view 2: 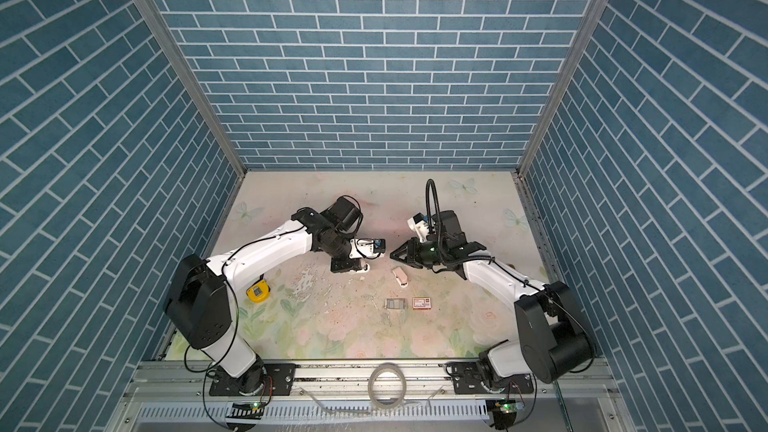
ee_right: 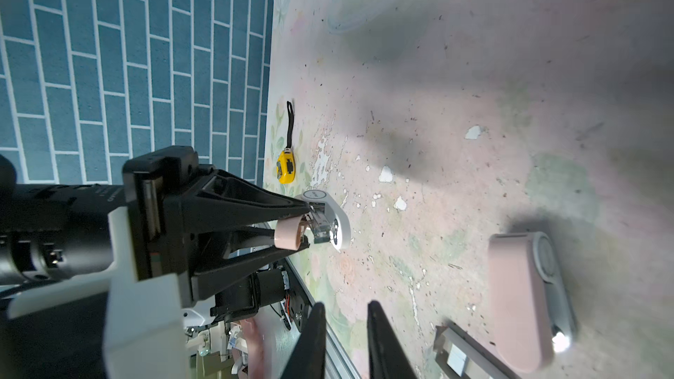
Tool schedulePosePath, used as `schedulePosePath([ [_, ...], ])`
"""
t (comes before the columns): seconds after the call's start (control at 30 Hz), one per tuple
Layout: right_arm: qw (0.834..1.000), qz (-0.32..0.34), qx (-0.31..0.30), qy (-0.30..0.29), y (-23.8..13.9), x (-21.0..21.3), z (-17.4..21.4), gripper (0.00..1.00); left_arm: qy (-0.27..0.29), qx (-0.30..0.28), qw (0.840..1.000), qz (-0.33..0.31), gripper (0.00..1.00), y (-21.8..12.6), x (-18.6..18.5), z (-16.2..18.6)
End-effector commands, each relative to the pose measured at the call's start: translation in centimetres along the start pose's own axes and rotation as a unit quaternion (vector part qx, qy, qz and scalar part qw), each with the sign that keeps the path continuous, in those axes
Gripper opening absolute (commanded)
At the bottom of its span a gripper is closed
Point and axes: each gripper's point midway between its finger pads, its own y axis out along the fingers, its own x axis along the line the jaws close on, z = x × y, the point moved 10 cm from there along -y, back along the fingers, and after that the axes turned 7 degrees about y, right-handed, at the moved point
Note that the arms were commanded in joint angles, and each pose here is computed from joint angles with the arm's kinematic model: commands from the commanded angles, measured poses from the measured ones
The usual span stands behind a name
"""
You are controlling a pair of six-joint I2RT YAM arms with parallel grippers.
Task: Load the staples into the stapler
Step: 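Lift the small pink stapler with the left gripper while the right gripper approaches, then close the right gripper on the stapler held up by the left gripper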
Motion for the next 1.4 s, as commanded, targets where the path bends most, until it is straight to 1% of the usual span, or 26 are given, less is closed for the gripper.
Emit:
schedulePosePath([
  [0.0, 0.999, -0.029, 0.01, -0.013, 1.1, 1.3, -0.3, 0.23, -0.033, -0.037, 0.999, -0.019, 0.04, -1.5, 0.3, -0.6],
  [0.2, 0.999, -0.038, 0.033, -0.019, 2.9, 1.7, -0.1, 0.25, -0.053, -0.06, 0.996, -0.032, 0.03, -2.3, 0.4, -1.0],
  [0.4, 0.999, -0.031, 0.027, -0.019, 3.4, 1.5, -0.4, 0.25, -0.069, -0.078, 0.994, -0.024, 0.04, -2.4, 0.1, -1.0],
  [0.6, 0.999, -0.02, 0.018, -0.018, 3.7, 1.2, -0.7, 0.25, -0.07, -0.083, 0.994, -0.017, 0.04, -2.5, -0.4, -0.8],
  [0.97, 0.999, -0.026, 0.028, -0.01, 4.5, 0.7, -1.0, 0.24, -0.071, -0.089, 0.993, -0.018, 0.03, -2.6, -0.2, -1.1],
  [1.37, 0.999, -0.026, 0.025, 0.003, 5.1, -0.7, -0.6, 0.22, -0.086, -0.126, 0.988, -0.026, 0.02, -4.4, 0.9, -2.3],
])
